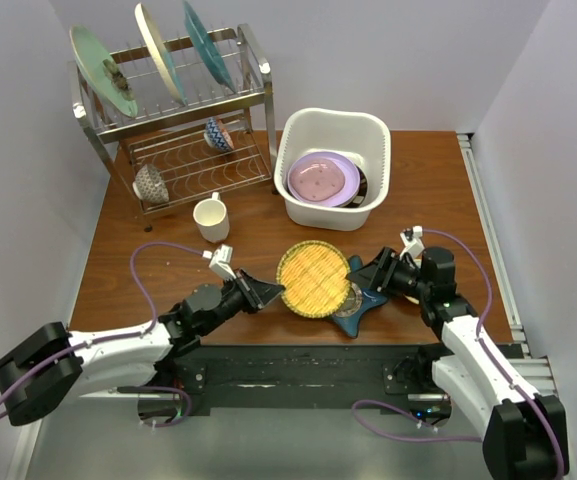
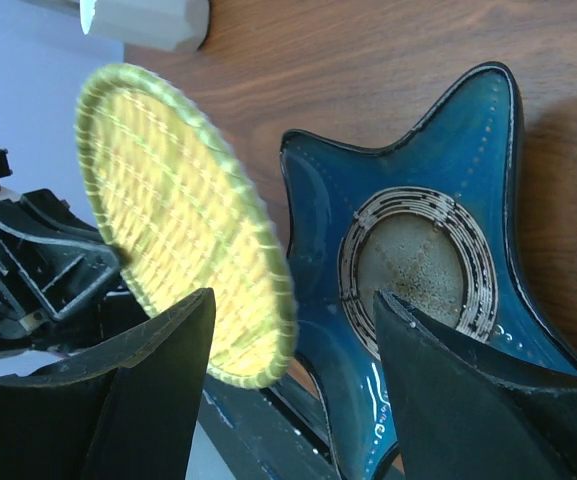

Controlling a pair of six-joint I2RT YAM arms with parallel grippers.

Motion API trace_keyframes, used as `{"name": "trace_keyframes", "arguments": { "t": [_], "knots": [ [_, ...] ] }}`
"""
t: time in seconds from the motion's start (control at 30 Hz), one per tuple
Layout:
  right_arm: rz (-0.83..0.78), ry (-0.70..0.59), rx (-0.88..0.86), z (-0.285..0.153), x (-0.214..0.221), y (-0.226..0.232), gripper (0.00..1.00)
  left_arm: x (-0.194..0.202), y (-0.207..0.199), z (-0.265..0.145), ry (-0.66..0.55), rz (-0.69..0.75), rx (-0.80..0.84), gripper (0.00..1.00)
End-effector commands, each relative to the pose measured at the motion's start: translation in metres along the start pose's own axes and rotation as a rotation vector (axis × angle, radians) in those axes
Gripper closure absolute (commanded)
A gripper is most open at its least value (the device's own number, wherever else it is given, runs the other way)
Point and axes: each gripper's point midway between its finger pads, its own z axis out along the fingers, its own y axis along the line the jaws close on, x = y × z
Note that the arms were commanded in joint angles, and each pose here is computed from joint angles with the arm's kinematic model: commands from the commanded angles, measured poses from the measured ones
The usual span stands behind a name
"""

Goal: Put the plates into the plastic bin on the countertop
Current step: Pick up the plate from the corner of the board, then place the plate in the plastic bin.

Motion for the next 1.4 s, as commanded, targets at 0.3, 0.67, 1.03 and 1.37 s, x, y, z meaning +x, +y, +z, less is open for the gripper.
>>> {"name": "trace_keyframes", "arguments": {
  "t": [0.3,0.67,1.03,1.37],
  "knots": [
    [-0.016,-0.001,-0.242,0.001,0.0,0.036,0.35,-0.017,-0.063,0.005,-0.035,-0.076,0.276,1.0],
    [-0.073,0.01,-0.282,-0.008,0.003,0.047,1.0,-0.009,-0.062,0.011,-0.007,-0.085,0.287,1.0],
    [-0.111,0.008,-0.251,-0.006,-0.002,0.044,1.0,-0.015,-0.024,0.027,-0.002,0.063,-0.006,0.0],
    [-0.115,-0.006,-0.196,0.001,-0.007,0.033,1.0,-0.035,0.009,0.024,-0.019,0.212,-0.3,0.0]
  ]
}}
